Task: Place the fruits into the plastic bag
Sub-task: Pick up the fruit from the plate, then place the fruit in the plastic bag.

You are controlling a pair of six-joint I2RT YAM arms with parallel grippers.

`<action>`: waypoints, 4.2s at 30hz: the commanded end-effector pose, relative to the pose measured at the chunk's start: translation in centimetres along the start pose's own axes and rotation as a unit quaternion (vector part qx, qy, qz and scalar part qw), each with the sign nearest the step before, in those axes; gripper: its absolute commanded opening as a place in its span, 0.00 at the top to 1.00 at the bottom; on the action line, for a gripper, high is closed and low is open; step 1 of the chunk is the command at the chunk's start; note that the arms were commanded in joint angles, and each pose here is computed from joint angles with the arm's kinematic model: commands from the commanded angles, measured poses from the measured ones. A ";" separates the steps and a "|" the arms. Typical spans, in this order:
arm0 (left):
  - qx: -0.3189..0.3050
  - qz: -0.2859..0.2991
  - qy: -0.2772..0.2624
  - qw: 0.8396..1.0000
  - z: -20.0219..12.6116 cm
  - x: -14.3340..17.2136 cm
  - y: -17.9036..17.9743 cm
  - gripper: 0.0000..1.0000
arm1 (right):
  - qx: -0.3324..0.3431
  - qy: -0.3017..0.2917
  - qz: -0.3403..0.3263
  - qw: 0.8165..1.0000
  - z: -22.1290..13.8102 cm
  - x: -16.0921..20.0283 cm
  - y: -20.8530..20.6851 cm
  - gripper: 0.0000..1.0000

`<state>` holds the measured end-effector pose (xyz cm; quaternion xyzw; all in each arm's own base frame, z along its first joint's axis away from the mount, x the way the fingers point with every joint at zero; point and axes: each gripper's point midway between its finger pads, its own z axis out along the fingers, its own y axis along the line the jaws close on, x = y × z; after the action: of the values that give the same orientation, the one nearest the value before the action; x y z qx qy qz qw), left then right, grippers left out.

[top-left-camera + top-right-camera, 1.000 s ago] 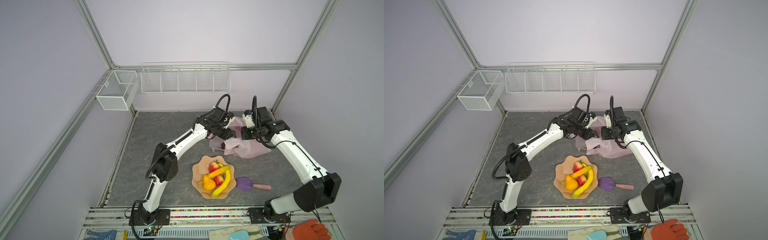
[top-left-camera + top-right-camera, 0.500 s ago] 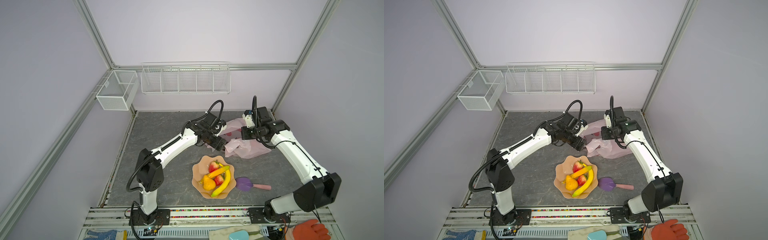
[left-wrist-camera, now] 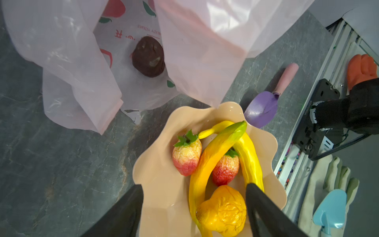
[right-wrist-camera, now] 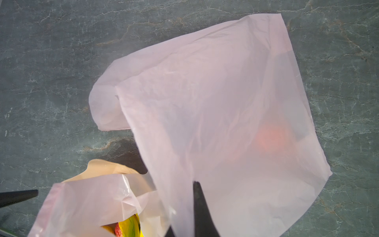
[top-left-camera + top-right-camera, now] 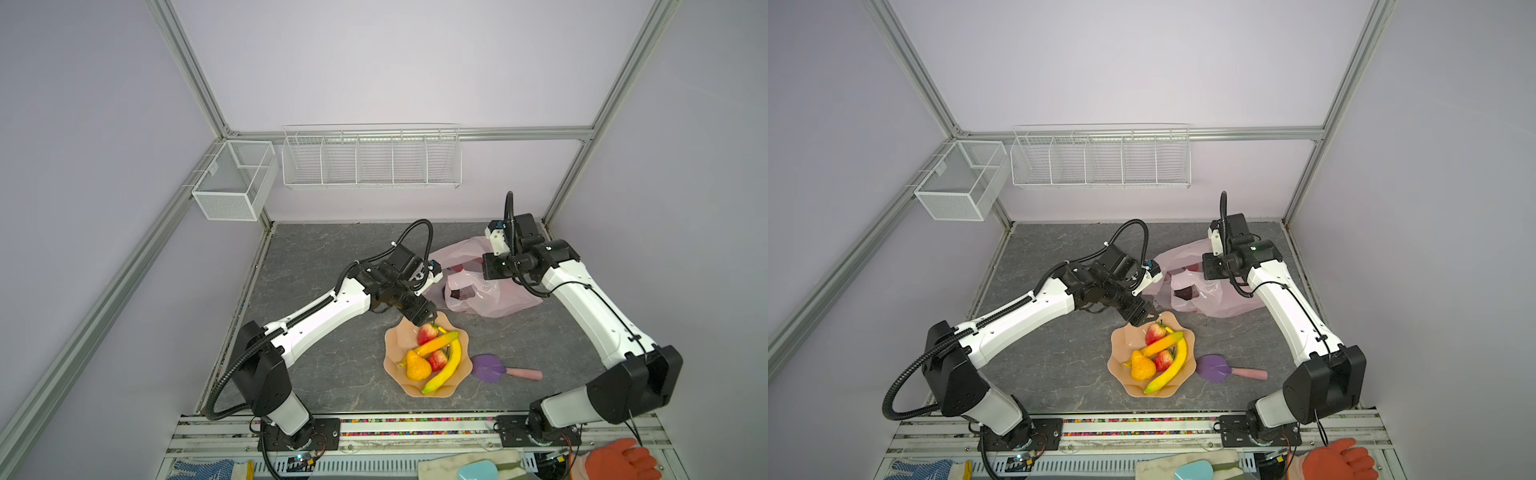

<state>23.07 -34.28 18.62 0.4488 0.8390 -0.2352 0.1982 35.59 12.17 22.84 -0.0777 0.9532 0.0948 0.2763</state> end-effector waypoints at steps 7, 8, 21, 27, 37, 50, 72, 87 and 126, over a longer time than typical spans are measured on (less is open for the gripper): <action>0.021 -0.018 0.075 0.997 2.6 4.6 -3.6 0.22 | 0.007 -0.009 0.004 1.000 -0.4 -0.7 -0.3 0.93; 0.026 -0.028 0.081 0.996 3.1 5.1 -4.1 0.22 | 0.007 -0.009 0.004 1.000 -0.4 -0.7 -0.3 0.93; 0.023 -0.146 0.142 0.979 5.9 10.0 -4.7 0.20 | 0.004 -0.007 0.001 1.000 -0.1 -0.8 -0.2 0.93; 0.019 -0.146 0.177 0.973 6.7 11.8 -4.5 0.20 | 0.004 -0.008 0.002 1.000 -0.1 -0.8 -0.3 0.93; -0.002 -0.152 0.179 0.972 6.0 12.2 -3.9 0.18 | 0.007 -0.006 0.001 1.000 -0.1 -0.4 -0.4 0.93; 0.016 -0.152 0.198 0.968 6.6 13.4 -4.8 0.17 | 0.003 -0.006 0.002 1.000 0.0 -0.4 -0.3 0.93; 0.026 -0.138 0.195 0.971 6.9 12.5 -5.4 0.40 | 0.005 -0.008 0.003 1.000 -0.1 -0.5 -0.4 0.93; 0.005 -0.119 0.164 0.979 4.4 9.4 -5.1 0.70 | 0.007 -0.011 0.000 1.000 -0.2 -0.8 -0.4 0.93; -0.143 0.091 0.214 0.962 5.5 0.5 8.4 0.73 | -0.001 -0.014 -0.021 1.000 -0.8 -0.7 -0.1 0.93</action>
<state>30.99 -33.32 12.66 0.5009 0.8557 -0.0045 0.1297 35.74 11.96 22.80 -0.0863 0.9527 0.0893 0.2775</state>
